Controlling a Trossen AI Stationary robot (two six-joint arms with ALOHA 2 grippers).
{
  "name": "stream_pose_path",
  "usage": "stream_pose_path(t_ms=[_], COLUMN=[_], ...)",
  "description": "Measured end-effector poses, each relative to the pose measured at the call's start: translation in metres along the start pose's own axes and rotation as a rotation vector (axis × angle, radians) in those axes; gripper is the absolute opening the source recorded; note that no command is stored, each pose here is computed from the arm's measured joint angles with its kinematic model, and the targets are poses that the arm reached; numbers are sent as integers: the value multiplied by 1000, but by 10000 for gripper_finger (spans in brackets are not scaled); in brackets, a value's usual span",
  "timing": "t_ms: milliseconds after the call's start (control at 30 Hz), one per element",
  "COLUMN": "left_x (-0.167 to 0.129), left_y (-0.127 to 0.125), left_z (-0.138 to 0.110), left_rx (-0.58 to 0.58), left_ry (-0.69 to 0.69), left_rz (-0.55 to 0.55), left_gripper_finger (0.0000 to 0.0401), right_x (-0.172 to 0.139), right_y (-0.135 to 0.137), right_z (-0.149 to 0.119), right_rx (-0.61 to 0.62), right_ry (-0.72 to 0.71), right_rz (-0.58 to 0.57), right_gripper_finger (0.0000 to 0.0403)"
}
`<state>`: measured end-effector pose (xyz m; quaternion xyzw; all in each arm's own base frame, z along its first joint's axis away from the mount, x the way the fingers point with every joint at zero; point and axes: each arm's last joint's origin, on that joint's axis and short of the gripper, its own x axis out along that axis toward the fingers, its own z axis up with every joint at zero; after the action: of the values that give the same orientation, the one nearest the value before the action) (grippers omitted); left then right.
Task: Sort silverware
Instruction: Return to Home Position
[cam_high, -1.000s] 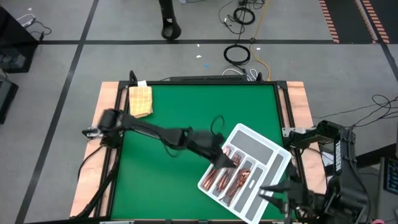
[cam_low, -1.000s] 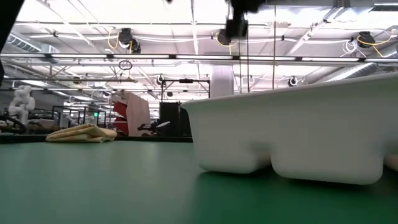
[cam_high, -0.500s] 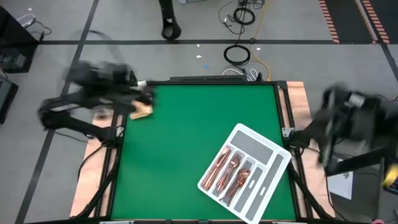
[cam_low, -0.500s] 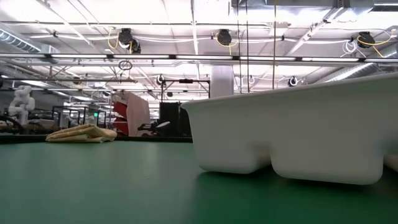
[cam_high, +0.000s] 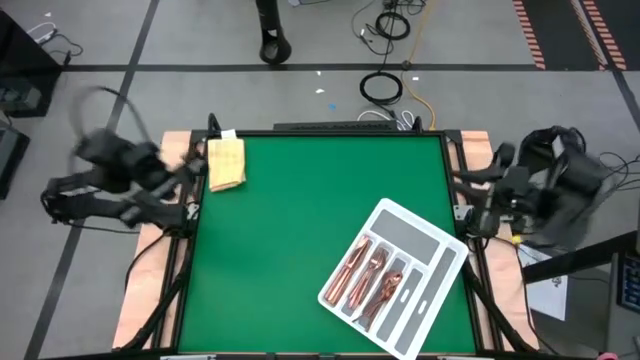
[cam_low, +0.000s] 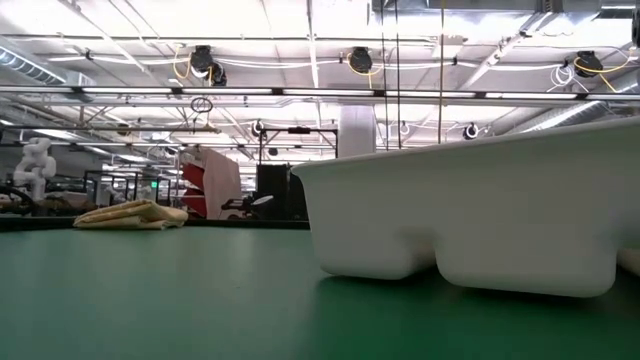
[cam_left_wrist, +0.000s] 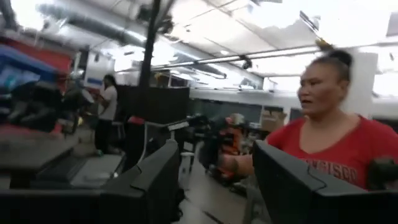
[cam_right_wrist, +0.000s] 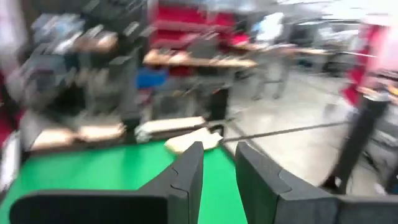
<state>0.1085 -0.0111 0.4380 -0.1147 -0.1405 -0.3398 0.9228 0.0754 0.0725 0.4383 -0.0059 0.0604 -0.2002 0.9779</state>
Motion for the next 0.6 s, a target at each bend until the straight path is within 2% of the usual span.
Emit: stream_pose_path(t_ms=[100,167,233,333,433,500,567,600], left_x=[-7,-13,-21,-29,-37,-43,-49,-52], left_y=[10,11,13,20,24,25,26,26], left_z=[-34,-49,-67,-99,-125,-139,-154,-162], left_rx=[-42,-18,-2,-51,-45,-30,-21,-9], left_ry=[-60,-111,-143,-172,-182,-185,-172,-167], left_rz=[-3,-32,-43,-4,-10,-37,-48,-43], left_gripper_finger=[207,207,207,207,207,207,207,207], right_x=[8,13,16,22,29,31,32,33], right_y=[10,19,28,39,54,62,65,63], right_z=[-56,-86,-105,-114,-103,-83,-67,-64], right_rx=[142,230,300,361,305,195,10,-61], right_ry=[-78,-92,-77,-33,3,-21,-123,-174], right_rz=[-87,-91,-72,-47,34,196,407,470], right_gripper_finger=[84,84,84,84,84,84,84,84])
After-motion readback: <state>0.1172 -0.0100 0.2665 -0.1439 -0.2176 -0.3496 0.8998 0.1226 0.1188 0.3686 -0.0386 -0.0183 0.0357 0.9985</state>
